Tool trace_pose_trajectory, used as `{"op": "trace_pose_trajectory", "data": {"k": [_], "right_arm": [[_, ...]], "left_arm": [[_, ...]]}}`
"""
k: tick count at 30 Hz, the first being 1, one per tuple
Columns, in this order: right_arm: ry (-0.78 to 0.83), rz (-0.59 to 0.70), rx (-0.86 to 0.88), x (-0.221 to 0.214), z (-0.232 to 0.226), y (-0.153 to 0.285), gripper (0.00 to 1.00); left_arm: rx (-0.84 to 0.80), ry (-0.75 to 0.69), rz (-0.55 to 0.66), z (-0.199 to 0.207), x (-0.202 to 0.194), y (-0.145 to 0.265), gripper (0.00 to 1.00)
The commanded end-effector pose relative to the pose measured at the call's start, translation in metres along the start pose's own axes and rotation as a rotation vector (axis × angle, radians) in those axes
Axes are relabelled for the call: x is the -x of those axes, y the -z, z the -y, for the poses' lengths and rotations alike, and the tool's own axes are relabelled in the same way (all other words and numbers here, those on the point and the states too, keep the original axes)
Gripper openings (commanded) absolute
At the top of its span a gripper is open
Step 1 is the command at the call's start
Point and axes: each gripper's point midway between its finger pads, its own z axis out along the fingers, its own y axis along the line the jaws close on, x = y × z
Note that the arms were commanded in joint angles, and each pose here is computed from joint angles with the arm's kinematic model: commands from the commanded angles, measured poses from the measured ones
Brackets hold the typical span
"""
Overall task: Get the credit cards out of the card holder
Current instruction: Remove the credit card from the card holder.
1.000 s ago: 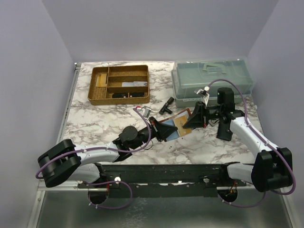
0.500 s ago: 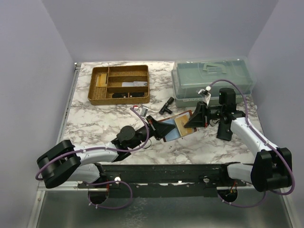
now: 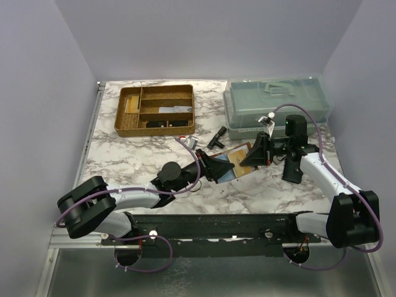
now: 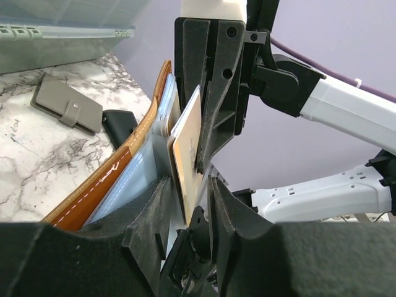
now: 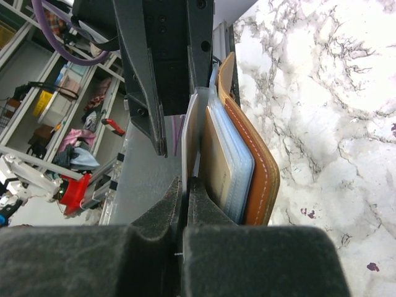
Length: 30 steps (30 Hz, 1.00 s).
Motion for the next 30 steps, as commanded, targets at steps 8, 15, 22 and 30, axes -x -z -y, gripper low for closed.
{"op": "trace_pose_trajectory", "data": {"k": [8,15,22,30], "right_arm": [[-0.013,-0.018,0.090,-0.005,-0.013,0.001,0.00],[-0.022,-0.016,0.077,-0.005,-0.010,0.001,0.02],[-0.030,-0.017,0.088,-0.004,-0.011,0.001,0.47],[-0.026,-0.011,0.076,-0.002,-0.008,0.002,0.44]], "left_arm": [[-0.024,0.050,-0.016,0.004,-0.001,-0.023,0.34],[-0.063,0.045,-0.046,0.011,-0.005,-0.028,0.00],[-0.029,0.026,-0.003,0.004,0.001,-0.009,0.00],[-0.031,0.028,0.014,0.004,0.007,0.000,0.00]]}}
